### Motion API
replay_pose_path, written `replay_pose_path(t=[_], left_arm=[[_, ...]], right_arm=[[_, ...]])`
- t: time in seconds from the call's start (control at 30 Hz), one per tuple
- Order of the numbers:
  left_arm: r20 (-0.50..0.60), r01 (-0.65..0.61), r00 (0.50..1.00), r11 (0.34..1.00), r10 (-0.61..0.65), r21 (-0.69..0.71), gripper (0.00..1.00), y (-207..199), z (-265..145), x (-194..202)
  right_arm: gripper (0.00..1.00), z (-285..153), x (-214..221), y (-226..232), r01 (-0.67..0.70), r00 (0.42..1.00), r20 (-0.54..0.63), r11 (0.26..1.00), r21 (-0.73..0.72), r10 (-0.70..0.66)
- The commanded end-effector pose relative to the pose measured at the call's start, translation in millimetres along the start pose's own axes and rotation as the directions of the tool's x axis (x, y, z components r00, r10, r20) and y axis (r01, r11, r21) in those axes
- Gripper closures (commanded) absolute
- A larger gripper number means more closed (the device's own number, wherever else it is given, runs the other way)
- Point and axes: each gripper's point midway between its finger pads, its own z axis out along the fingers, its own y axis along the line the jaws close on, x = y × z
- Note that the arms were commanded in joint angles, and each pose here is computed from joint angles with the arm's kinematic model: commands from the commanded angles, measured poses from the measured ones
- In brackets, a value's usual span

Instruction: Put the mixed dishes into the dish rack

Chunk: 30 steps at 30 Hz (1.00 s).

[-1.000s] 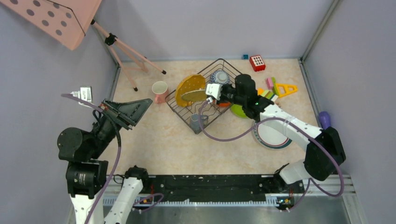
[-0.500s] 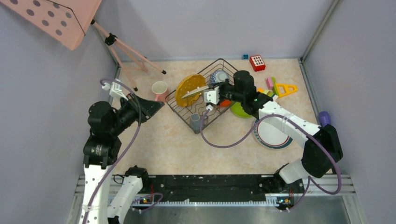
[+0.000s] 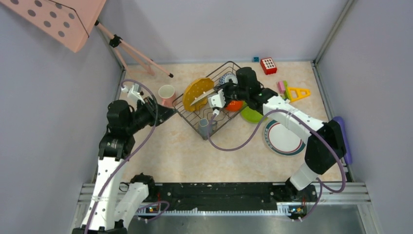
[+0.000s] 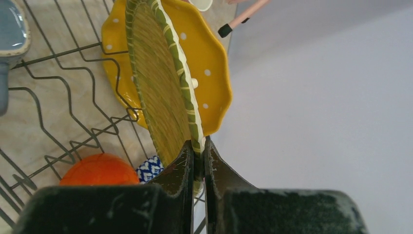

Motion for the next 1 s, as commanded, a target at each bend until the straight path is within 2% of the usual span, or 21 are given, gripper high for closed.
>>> replay_pose_path(t=[0.0,0.2,0.47,0.5,0.63,0.7,0.8,0.87,0.9,0.97], left_arm=[[0.052,-0.098,0.994,0.995,0.096,0.028,0.81,-5,5,-15],[0.085,-0.167,0.982,0.986,0.167,-0.01,0.76,1,5,-24],[0.076,-0.207,0.973,0.972,0.216,-0.109,0.64,20,10,-31],[0.078,-0.207,0.973,0.97,0.218,-0.124,0.63,24,11,-33],[0.096,-0.189,0.973,0.964,0.21,-0.186,0.59,35,12,-39],[0.102,-0.175,0.975,0.961,0.2,-0.213,0.55,40,14,-42],[0.115,-0.159,0.975,0.955,0.192,-0.249,0.47,45,16,-48],[0.134,-0.14,0.974,0.948,0.184,-0.284,0.43,52,17,-54],[0.137,-0.134,0.974,0.947,0.18,-0.293,0.42,53,18,-56],[0.144,-0.122,0.974,0.939,0.176,-0.322,0.39,59,21,-60]], right_arm=[[1.0,-5,-13,-26,0.067,0.995,0.066,0.997,0.031,-0.069],[1.0,8,-8,-14,0.059,0.994,0.088,0.998,-0.007,-0.058],[1.0,32,9,-12,0.033,0.997,0.069,0.999,0.003,-0.033],[0.95,35,12,-14,0.029,0.998,0.062,0.999,0.018,-0.03],[0.57,37,12,-34,0.004,0.997,0.072,0.99,0.138,-0.014],[0.49,32,5,-57,-0.028,0.994,0.108,0.966,0.258,0.0],[0.24,10,-7,-88,-0.13,0.979,0.2,0.869,0.478,0.036],[0.07,-13,-14,-106,-0.268,0.949,0.299,0.757,0.596,0.1],[0.05,-24,-18,-116,-0.293,0.941,0.325,0.716,0.634,0.097],[0.05,-33,-25,-117,-0.356,0.917,0.376,0.7,0.62,0.134]])
